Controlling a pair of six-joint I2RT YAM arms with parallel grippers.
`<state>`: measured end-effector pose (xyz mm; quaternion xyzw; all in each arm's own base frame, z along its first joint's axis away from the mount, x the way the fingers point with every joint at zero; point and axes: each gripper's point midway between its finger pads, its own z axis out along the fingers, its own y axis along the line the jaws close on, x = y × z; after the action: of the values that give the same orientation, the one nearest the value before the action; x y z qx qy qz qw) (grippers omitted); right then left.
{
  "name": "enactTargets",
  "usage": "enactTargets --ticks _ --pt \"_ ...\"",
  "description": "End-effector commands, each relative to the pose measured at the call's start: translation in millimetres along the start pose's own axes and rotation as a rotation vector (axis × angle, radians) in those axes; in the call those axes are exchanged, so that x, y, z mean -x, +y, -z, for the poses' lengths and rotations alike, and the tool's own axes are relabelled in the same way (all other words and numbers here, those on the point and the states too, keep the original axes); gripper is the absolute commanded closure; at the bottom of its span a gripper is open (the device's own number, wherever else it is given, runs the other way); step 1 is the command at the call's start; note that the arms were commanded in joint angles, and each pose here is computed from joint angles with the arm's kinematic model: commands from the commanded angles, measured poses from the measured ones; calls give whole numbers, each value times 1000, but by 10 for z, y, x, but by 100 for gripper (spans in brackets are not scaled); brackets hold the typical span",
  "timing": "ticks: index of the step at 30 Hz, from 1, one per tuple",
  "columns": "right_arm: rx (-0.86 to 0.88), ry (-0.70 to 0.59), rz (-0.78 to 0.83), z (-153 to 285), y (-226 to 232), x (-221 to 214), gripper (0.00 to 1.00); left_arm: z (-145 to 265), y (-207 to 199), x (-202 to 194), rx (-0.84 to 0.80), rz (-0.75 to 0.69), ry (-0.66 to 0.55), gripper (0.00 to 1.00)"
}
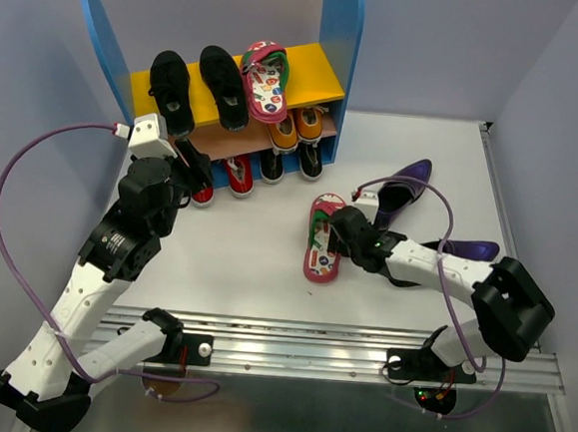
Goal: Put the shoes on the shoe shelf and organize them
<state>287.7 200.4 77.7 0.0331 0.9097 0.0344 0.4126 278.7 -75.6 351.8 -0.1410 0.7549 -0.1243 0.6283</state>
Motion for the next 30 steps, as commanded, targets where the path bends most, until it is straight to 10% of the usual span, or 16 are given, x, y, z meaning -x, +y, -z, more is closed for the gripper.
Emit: enactTargets --ticks 1,7,30 --pt "-1 -47 -75 -180 191 118 36 19 -49 91 -25 26 -40 34" --pt "47 -60 -83 -201 339 202 99 49 -38 100 -25 20 -37 34" --pt "332 -282 145 1658 551 2002 99 229 268 419 109 82 -184 35"
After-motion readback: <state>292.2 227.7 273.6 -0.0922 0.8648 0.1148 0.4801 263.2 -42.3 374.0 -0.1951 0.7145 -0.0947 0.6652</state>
